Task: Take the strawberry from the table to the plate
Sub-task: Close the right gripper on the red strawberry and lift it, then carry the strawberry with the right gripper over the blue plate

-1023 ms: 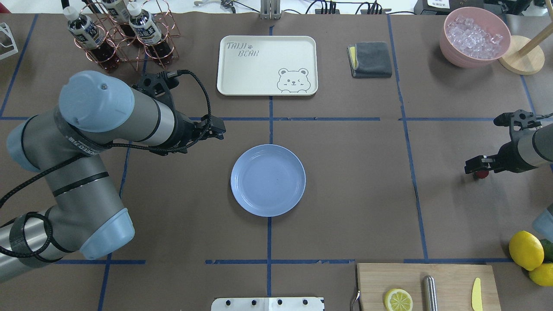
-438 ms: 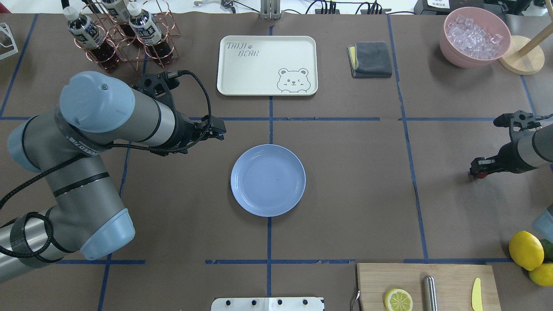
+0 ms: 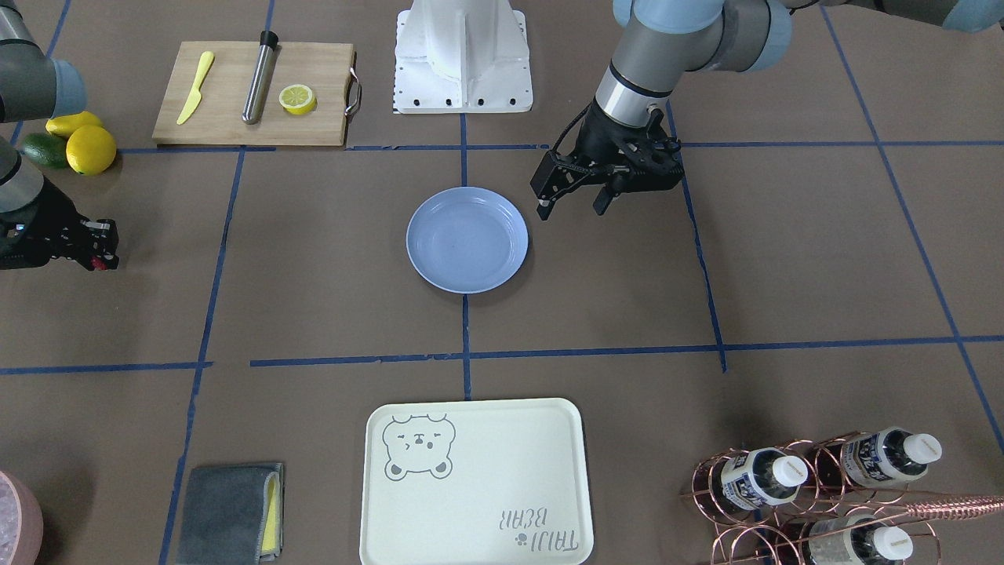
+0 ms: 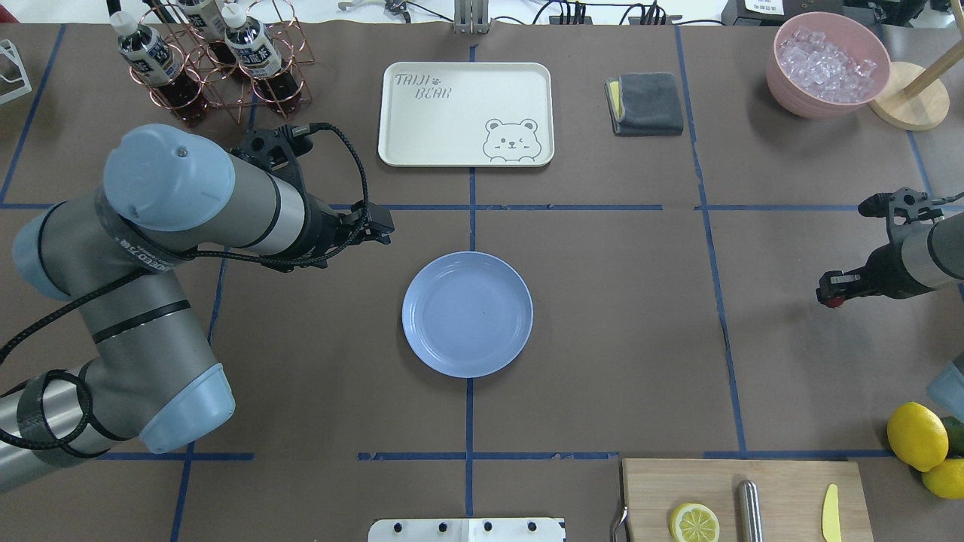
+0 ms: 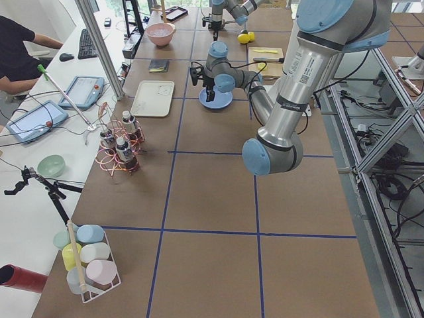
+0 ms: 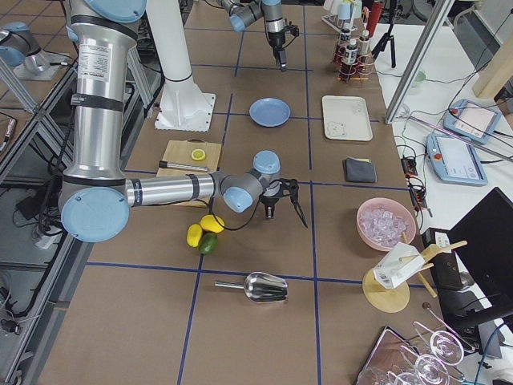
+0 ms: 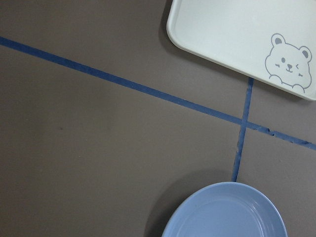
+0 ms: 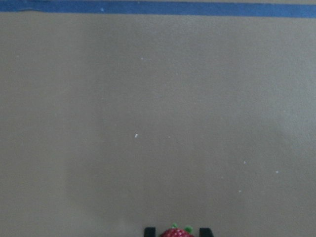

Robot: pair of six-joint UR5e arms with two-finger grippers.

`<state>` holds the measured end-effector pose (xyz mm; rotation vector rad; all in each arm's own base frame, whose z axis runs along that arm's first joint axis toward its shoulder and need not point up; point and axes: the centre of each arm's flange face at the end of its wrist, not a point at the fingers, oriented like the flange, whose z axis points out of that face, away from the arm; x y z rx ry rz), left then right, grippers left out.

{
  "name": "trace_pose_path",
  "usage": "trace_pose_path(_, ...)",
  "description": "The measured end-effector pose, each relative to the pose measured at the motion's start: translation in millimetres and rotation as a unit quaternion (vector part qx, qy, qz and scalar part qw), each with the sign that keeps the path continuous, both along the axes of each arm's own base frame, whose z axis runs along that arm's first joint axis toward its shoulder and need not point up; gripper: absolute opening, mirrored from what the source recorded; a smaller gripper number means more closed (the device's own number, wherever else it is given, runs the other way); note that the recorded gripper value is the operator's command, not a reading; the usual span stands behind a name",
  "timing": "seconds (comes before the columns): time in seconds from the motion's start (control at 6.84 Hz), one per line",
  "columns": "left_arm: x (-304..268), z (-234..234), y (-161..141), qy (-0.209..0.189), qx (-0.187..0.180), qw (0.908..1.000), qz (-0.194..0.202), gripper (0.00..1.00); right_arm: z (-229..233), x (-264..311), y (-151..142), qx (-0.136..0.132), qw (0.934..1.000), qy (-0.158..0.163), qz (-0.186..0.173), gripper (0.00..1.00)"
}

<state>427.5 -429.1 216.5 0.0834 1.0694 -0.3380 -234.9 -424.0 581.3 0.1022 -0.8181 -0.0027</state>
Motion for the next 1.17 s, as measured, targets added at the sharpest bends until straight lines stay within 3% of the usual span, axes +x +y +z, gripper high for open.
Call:
trace_pose_path(0.29, -11, 7, -10, -0.017, 0.028, 0.9994, 0.008, 1.00, -58, -12, -9, 0.004, 0.9995, -0.031, -0.005, 0.00)
trace_pose_path(0.73, -43, 33, -36, -0.080, 0.077, 0.9934, 0.029, 1.00, -190, -82, -43, -0.045, 0.9953, -0.082, 0.023, 0.00)
trace_pose_path(1.17, -91, 89, -55, -0.136, 0.130, 0.9784, 0.087, 1.00, -307, -195, -26, -0.072, 0.9937, -0.080, 0.031, 0.00)
